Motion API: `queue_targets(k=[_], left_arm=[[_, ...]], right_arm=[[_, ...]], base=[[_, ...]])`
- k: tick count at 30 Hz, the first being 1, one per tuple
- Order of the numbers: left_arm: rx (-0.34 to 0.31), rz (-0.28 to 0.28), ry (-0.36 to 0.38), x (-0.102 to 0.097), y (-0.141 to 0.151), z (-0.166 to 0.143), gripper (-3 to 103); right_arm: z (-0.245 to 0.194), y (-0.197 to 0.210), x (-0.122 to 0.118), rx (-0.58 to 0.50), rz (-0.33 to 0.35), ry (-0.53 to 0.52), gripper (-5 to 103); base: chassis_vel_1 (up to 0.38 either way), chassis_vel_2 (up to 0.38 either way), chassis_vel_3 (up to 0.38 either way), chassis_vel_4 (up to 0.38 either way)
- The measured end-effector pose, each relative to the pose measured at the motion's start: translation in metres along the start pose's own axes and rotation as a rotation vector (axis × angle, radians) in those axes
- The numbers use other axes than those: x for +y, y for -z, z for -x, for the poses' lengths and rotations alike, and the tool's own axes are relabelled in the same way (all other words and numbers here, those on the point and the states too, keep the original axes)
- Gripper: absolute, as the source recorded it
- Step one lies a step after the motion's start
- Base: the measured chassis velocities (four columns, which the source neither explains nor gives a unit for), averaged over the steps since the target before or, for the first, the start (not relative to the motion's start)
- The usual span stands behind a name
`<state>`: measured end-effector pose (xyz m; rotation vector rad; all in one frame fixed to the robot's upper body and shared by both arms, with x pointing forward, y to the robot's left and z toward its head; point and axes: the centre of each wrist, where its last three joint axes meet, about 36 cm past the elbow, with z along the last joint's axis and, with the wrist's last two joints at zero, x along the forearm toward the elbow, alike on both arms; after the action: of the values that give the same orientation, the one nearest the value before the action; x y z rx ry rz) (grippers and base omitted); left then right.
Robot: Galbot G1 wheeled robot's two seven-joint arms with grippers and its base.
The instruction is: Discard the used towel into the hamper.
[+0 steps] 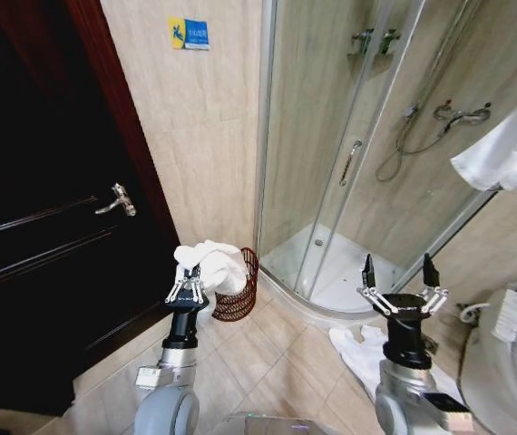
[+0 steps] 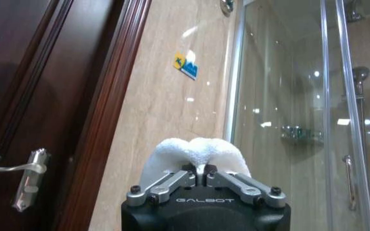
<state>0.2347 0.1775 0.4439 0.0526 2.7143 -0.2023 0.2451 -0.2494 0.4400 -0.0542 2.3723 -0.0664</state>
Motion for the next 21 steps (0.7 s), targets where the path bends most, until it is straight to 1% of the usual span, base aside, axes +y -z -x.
queue_targets(k=[2, 3, 4, 6, 8, 17, 21], left_arm=[[0.001, 0.008, -0.003, 0.0001, -0.0003, -0.0003, 3], [0.003, 0.024, -0.010, 0.0008, -0.0008, -0.0006, 3], [0.003, 0.024, -0.010, 0.0008, -0.0008, -0.0006, 3], [0.009, 0.055, -0.020, 0.0021, -0.0029, -0.0012, 3], [0.012, 0.074, -0.026, 0.0025, -0.0044, -0.0018, 3], [0.006, 0.080, -0.030, 0.0025, -0.0055, -0.0017, 3], [-0.010, 0.069, -0.023, 0.0032, -0.0084, -0.0003, 3]], right_arm=[[-0.0009, 0.0003, -0.0002, 0.009, -0.004, -0.003, 100], [-0.0010, 0.0005, -0.0006, 0.012, -0.007, -0.006, 100], [-0.0010, 0.0005, -0.0006, 0.012, -0.007, -0.006, 100], [-0.0009, 0.0010, -0.0010, 0.014, -0.009, -0.007, 100], [-0.0012, 0.0013, -0.0011, 0.016, -0.009, -0.007, 100], [-0.0028, 0.0011, -0.0001, 0.028, -0.012, -0.001, 100], [-0.0042, 0.0016, -0.0006, 0.035, -0.012, 0.002, 100]], base=[[0.000, 0.000, 0.000, 0.000], [0.000, 0.000, 0.000, 0.000], [0.000, 0.000, 0.000, 0.000], [0.000, 0.000, 0.000, 0.000], [0.000, 0.000, 0.000, 0.000], [0.000, 0.000, 0.000, 0.000], [-0.056, -0.065, -0.049, -0.047]])
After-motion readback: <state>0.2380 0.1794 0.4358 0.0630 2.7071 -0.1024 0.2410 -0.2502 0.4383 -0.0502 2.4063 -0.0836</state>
